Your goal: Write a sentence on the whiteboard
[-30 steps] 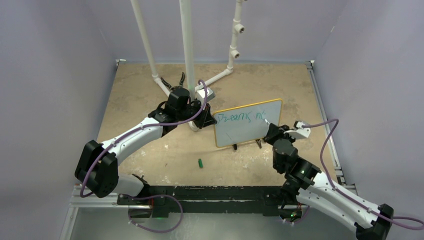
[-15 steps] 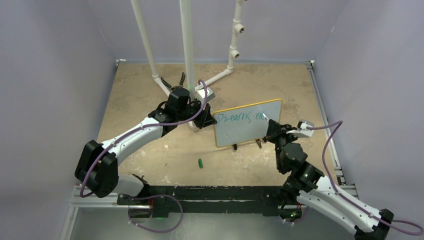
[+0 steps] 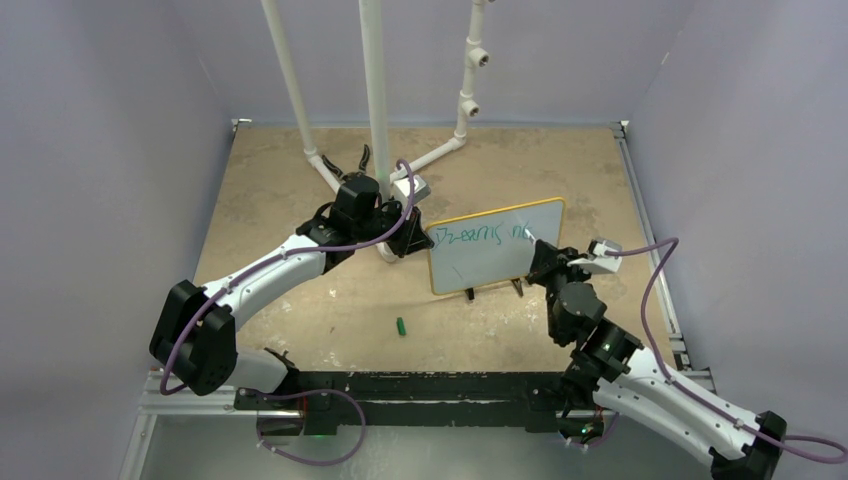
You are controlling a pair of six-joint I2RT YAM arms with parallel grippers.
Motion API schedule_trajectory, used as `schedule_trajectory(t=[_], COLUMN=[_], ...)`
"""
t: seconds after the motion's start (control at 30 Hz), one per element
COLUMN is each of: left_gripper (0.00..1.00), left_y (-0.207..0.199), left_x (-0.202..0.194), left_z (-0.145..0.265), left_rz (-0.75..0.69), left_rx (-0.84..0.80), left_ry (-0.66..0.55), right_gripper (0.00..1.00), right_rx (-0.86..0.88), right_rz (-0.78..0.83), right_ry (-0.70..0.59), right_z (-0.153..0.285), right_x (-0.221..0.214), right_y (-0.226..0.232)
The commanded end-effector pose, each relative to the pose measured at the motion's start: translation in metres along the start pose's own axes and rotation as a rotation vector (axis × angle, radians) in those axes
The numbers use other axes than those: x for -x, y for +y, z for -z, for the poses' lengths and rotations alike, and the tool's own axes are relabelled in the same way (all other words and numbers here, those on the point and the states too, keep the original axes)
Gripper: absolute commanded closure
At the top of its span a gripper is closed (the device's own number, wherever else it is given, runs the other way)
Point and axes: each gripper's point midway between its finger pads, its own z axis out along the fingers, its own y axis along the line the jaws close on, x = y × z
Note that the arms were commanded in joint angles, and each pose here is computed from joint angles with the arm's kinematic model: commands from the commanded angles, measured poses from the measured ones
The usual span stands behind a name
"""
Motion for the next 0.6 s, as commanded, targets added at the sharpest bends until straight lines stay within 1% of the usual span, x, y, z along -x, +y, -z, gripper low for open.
schedule_trajectory(t=[0.0, 0.57], left_gripper=[1.00, 1.00], left_y=[0.0086, 0.0082], left_x=[0.0082, 0.0086], left_z=[0.0053, 0.0056], left_rz=[-0.041, -0.041], left_rx=[0.034, 0.034], left_ry=[-0.037, -0.038], right_gripper=[1.00, 1.00], right_rx=[-0.044, -0.105], right_rz=[-0.021, -0.024], right_ry=[-0.028, -0.061], right_z=[-0.0026, -0.0043], right_x=[0.0104, 0.0159], right_y=[-0.0007, -0.0092])
